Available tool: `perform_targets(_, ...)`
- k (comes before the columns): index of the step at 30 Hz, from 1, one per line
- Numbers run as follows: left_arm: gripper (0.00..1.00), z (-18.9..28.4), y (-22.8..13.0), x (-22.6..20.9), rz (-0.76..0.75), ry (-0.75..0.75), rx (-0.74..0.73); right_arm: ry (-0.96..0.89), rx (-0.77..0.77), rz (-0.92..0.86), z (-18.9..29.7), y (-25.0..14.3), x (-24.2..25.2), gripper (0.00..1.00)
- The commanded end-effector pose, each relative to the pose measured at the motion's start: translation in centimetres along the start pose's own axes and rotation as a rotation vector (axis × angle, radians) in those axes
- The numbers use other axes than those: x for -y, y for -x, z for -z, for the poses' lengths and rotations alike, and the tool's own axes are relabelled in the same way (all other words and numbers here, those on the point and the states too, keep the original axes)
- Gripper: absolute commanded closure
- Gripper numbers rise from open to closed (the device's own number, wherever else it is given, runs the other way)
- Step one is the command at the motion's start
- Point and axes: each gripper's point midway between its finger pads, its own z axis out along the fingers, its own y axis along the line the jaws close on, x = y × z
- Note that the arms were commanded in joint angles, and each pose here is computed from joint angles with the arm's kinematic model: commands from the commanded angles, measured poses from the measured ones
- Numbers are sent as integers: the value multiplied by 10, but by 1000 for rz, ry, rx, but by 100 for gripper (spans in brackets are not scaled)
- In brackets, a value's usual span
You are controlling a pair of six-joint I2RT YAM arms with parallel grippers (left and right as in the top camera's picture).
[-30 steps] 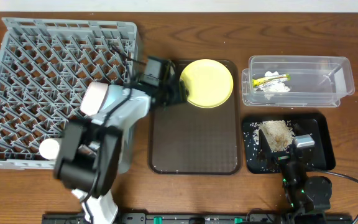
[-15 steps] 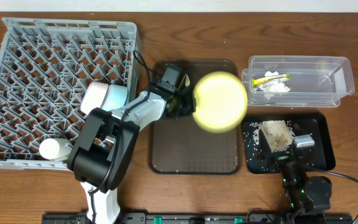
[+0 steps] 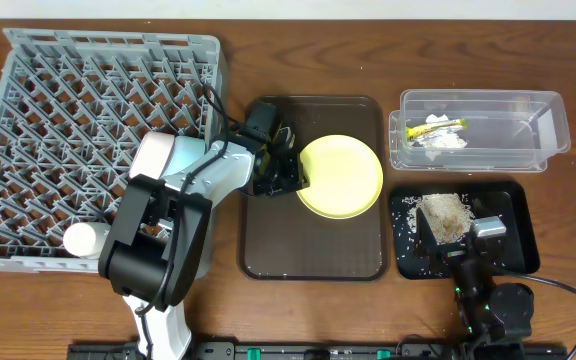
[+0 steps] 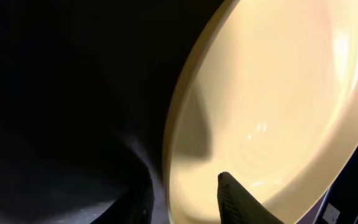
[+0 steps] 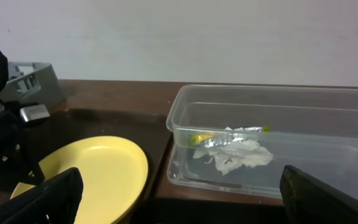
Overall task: Sort waste into correct bins and load items into the dishwasher
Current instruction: 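Grasp the yellow plate edge with the left gripper, then lift the yellow plate and carry it over the dish rack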
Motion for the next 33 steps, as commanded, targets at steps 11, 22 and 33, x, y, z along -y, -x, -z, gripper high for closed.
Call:
perform_targets(11, 92, -35, -7, -33, -23, 119, -1, -10, -2, 4, 0, -1, 2, 1)
perform_targets(22, 92, 12, 5, -3, -56, -90, -2, -9, -2, 4, 0, -1, 2, 1)
perform_targets(33, 92, 195, 27, -16, -126, 53, 414, -10, -2, 4, 0, -1, 2, 1)
